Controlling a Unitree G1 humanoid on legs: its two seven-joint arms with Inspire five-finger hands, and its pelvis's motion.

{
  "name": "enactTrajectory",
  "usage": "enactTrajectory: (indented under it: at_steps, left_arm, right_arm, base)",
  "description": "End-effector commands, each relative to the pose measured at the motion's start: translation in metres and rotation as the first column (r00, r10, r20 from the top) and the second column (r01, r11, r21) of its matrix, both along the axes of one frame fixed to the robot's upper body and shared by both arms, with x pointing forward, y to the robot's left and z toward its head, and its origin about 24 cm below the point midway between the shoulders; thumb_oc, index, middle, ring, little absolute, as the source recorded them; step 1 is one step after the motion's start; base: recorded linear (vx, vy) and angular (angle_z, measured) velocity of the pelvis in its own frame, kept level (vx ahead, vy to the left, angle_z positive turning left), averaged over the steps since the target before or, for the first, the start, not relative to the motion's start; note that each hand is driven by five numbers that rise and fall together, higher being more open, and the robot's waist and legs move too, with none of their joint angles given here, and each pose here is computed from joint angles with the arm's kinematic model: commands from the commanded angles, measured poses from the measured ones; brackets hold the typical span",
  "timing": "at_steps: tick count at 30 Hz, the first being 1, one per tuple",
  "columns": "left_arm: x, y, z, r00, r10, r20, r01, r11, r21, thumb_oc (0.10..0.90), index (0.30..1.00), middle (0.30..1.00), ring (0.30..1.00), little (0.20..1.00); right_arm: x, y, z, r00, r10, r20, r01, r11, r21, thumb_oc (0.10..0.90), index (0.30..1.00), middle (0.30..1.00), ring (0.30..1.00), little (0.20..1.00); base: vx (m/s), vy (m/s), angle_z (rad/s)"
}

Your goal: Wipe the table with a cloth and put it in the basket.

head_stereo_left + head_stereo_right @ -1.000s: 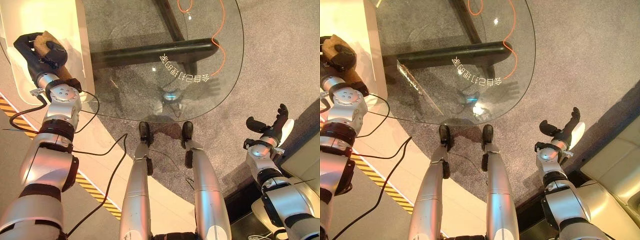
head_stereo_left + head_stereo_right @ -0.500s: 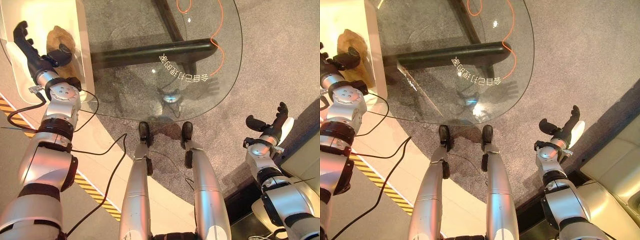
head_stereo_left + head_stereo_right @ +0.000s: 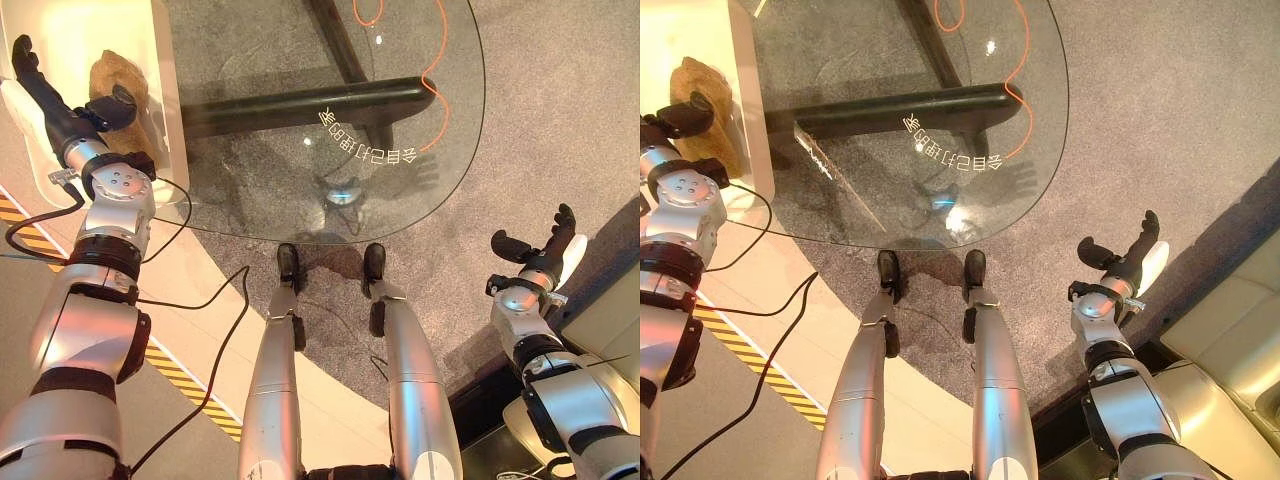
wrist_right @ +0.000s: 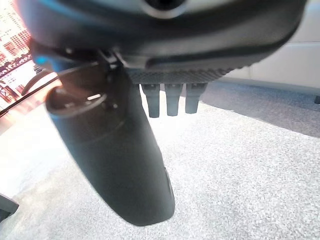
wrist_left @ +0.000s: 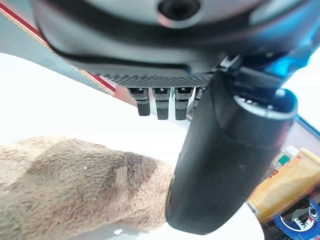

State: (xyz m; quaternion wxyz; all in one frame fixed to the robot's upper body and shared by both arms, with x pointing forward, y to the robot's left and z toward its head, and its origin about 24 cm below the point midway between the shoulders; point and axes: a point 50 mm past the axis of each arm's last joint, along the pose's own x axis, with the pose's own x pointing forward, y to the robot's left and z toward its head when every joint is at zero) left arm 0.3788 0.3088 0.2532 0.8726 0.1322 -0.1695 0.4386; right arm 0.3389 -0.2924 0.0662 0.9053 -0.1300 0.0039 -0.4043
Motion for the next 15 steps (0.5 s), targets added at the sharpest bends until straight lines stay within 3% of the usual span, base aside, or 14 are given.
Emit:
enactTrajectory:
  at_steps: [1,9,15]
  left_arm:
    - [-0.022,0.025,0.043,0.977,0.076,0.198,-0.078,0.997,-0.001,0.8,0.9,0.9,0.9,0.9]
    - [-0.04,0.058,-0.01,0.982,0.063,0.18,-0.038,0.989,-0.142,0.8,0.9,0.9,0.9,0.9]
    - [-0.079,0.096,-0.085,0.998,0.055,0.008,-0.053,0.977,-0.207,0.8,0.9,0.9,0.9,0.9]
  right_arm:
    - [-0.017,-0.016,-0.01,0.997,-0.08,0.015,0.08,0.997,0.001,0.8,0.9,0.9,0.9,0.9]
    - [-0.038,-0.007,-0.052,0.988,-0.008,-0.153,0.012,1.0,0.026,0.8,0.9,0.9,0.9,0.9]
    - [-0.094,-0.025,-0.106,0.926,0.055,-0.373,-0.018,0.995,0.101,0.8,0.9,0.9,0.9,0.9]
  base:
    - [0.0,-0.055,0.01]
    - [0.01,-0.039,-0.07]
    - [0.14,-0.026,-0.1]
